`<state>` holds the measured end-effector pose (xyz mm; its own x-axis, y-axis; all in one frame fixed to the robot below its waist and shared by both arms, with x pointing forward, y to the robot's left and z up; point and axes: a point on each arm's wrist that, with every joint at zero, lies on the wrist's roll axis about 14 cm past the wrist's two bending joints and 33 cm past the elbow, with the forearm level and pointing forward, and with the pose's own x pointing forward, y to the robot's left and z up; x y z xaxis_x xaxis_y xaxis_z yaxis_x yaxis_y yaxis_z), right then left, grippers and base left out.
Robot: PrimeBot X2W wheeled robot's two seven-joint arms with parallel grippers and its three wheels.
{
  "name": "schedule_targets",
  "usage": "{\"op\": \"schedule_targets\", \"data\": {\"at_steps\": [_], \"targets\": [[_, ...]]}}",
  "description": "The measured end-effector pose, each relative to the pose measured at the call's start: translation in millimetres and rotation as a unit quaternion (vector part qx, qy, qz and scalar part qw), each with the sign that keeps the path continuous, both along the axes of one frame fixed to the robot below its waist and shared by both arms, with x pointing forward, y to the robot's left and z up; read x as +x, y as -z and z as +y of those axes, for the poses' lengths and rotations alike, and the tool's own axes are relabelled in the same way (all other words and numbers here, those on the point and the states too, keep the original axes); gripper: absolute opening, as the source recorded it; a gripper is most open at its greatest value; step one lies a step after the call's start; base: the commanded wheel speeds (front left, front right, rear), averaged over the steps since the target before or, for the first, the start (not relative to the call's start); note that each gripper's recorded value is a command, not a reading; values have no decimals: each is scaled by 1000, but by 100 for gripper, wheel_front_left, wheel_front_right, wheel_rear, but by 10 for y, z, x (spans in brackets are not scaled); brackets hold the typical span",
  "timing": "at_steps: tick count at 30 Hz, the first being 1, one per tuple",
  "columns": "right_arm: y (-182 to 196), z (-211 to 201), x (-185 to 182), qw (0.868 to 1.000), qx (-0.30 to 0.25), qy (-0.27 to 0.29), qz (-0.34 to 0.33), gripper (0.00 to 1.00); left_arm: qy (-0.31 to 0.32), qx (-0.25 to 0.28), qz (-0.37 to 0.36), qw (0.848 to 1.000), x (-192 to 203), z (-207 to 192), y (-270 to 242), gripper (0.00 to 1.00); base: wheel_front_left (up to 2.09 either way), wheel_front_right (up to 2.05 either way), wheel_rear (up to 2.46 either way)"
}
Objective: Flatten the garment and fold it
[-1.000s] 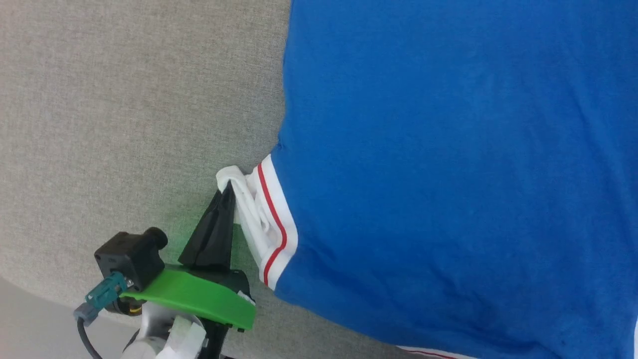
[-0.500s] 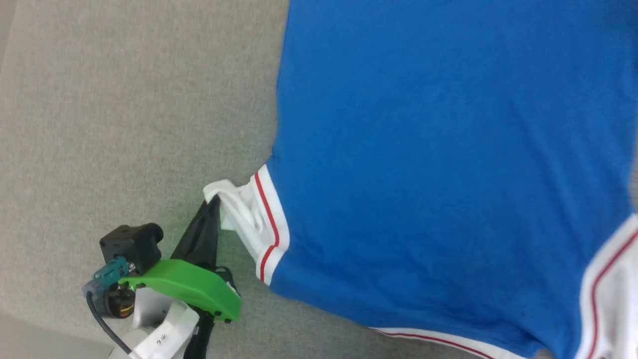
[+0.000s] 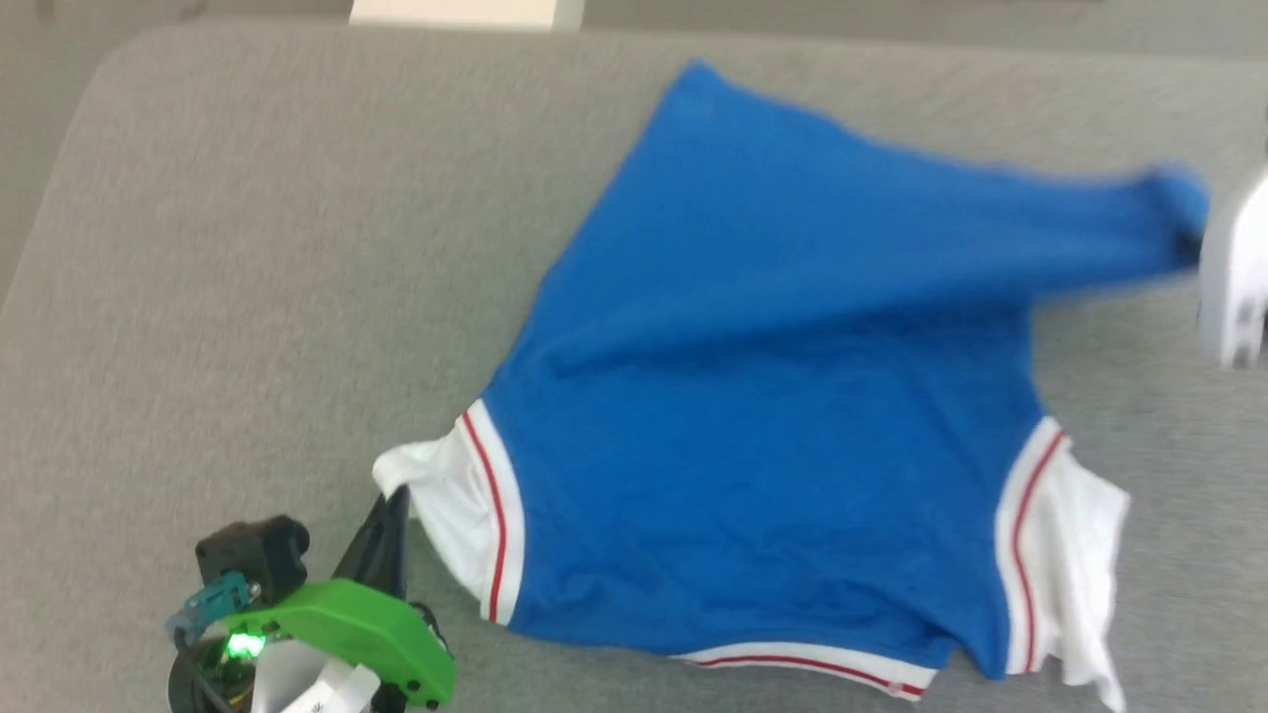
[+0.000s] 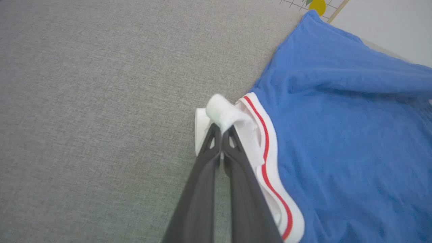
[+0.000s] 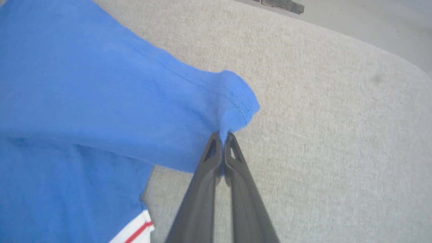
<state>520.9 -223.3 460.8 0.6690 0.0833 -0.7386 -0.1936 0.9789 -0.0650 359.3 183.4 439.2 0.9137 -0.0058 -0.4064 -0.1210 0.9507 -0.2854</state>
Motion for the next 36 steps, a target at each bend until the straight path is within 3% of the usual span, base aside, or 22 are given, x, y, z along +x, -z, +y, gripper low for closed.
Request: {"op": "schedule_targets", "data": {"at_steps": [8,13,18,21,22,23,24,27,31,36], "targets": [[338,-231,-1233,997,31,50,59,0,29,-15,-26,999,-33,-191,-200,0,0,0,0],[677,-106,-1958,987,67,73,128,0,45,-21,-32,998,-29,-288,-252,0,0,0,0],[931,96,-2432,974,94,78,191,0,48,-22,-33,998,-53,-311,-262,0,0,0,0],[959,164,-2485,972,103,77,196,0,45,-23,-29,998,-72,-297,-237,0,0,0,0],[946,173,-2468,973,107,80,189,12,45,-23,-27,998,-76,-294,-228,0,0,0,0],[930,180,-2452,974,109,80,182,65,45,-23,-27,998,-81,-298,-224,0,0,0,0],[911,176,-2433,975,111,82,174,100,46,-23,-26,998,-83,-300,-223,0,0,0,0],[758,75,-2285,981,117,100,120,100,47,-22,-27,998,-88,-301,-229,0,0,0,0],[298,-223,-1905,984,108,138,-20,100,51,-22,-31,998,-94,-319,-251,0,0,0,0],[-412,-273,-1476,963,115,131,-206,100,54,-22,-35,998,-93,-336,-277,0,0,0,0]]}}
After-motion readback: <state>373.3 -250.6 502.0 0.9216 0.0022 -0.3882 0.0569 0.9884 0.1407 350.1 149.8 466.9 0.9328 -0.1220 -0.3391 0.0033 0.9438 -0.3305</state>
